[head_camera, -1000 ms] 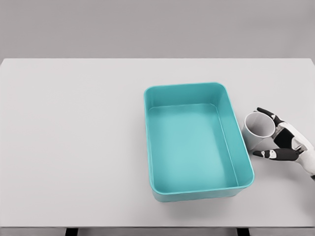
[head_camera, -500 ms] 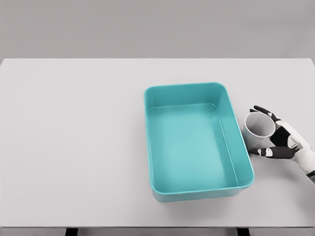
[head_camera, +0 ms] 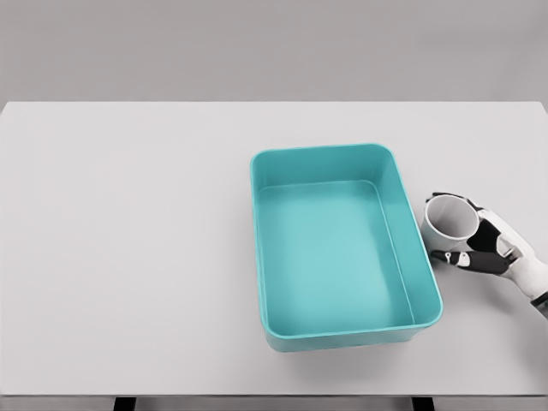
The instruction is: Put the paper cup into the basket with your right arm
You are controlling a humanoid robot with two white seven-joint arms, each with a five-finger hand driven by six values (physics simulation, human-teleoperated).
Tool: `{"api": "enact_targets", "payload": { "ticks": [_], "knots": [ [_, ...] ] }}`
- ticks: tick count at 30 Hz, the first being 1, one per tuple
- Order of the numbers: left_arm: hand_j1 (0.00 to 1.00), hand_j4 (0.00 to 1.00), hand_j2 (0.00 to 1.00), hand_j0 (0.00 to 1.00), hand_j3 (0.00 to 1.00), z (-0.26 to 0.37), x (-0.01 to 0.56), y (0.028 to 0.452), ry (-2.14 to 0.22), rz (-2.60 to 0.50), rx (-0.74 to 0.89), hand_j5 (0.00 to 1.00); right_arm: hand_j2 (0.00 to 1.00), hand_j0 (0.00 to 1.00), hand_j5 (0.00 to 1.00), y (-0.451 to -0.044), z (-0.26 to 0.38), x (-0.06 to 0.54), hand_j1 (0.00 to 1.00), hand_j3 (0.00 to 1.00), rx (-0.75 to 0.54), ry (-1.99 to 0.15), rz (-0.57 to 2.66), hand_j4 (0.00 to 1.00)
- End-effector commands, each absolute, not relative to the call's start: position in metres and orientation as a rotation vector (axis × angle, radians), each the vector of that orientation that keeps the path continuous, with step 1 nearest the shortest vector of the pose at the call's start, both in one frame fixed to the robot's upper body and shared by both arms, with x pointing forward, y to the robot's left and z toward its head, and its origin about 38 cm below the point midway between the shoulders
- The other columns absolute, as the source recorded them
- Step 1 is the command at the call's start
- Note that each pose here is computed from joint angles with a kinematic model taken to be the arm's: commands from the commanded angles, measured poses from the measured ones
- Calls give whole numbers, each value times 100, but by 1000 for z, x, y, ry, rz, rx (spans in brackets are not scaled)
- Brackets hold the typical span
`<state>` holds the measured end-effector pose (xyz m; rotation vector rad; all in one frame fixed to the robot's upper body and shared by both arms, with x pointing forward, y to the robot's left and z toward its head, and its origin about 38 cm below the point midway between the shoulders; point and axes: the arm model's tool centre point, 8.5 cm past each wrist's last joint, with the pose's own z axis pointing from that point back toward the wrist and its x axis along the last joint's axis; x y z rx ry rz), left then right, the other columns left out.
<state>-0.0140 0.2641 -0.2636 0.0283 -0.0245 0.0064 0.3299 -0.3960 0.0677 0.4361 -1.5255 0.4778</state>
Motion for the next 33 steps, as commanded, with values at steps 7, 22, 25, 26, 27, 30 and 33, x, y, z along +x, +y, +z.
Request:
{"api": "enact_targets", "payload": {
  "ticks": [7,22,25,26,27,30,33],
  "knots": [
    [100,100,100,100,100,-264,-14,264,-24,6,28,100,68,68,68,-396,67,330,68,68,432,-1518,485,68],
    [100,100,100,100,100,-264,-14,264,-24,6,28,100,56,56,56,-406,82,334,56,56,401,-1549,495,56],
    [100,100,100,100,100,-264,-14,264,-24,6,28,100,55,55,55,-411,87,335,55,55,383,-1563,494,55],
    [100,100,100,100,100,-264,-14,264,-24,6,28,100,54,54,54,-411,88,335,54,54,383,-1565,494,54],
    [100,100,100,100,100,-264,-14,264,-24,6,28,100,54,54,54,-410,90,336,54,54,387,-1572,499,54],
    [100,100,100,100,100,-264,-14,264,-24,6,28,100,54,54,54,-410,100,338,54,54,381,-1603,509,54],
    [100,100,100,100,100,-264,-14,264,-24,6,28,100,52,52,52,-412,108,339,52,52,367,-1623,519,52]
  ]
}}
